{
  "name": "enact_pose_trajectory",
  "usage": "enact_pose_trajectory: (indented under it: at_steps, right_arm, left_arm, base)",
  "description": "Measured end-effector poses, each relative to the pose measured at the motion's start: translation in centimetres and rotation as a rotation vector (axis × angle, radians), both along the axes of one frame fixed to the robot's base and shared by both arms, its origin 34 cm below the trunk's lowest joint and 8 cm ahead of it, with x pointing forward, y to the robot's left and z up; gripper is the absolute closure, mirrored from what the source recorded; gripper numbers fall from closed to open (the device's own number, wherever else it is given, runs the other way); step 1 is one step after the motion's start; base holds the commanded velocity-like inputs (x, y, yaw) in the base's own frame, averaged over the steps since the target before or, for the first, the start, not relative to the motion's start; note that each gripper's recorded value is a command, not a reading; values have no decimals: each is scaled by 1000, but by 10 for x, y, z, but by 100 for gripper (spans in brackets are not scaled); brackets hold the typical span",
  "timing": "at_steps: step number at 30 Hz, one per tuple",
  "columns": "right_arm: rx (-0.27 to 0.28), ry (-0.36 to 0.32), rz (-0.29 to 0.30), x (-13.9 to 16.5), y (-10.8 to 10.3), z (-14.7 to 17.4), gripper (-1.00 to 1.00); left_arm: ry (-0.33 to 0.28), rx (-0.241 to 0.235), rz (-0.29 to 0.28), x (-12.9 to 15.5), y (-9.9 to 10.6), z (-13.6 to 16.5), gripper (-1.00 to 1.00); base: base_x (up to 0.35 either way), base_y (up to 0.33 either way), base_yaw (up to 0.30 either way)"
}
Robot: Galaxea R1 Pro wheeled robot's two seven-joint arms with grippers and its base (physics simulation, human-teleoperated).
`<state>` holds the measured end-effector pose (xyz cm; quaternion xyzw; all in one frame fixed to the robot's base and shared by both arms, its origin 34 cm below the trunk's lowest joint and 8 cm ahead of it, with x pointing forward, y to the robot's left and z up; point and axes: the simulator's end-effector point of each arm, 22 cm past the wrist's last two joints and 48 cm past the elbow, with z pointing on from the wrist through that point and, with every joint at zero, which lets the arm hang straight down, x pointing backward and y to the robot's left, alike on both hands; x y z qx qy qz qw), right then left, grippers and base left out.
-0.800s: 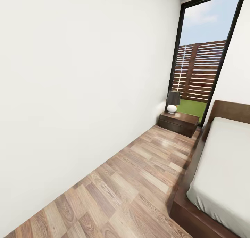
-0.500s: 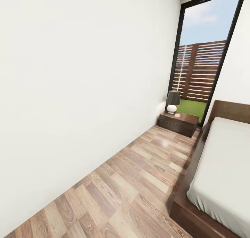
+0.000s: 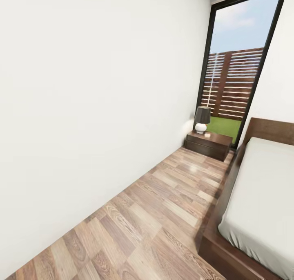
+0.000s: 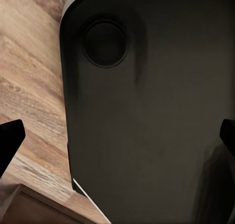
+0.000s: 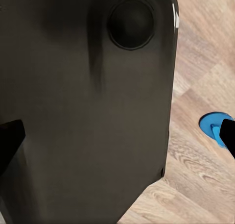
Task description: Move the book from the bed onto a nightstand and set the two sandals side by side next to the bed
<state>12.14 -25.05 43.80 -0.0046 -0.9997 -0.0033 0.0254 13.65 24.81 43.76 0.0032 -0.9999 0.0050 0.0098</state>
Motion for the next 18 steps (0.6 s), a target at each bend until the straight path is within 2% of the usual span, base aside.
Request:
enact_pose_trajectory:
  at_steps: [18]
  right_arm:
    - [-5, 1, -3, 0, -1, 0, -100]
  left_arm:
    - [-3, 5, -2, 1, 3, 0, -100]
  base:
    - [0, 0, -264]
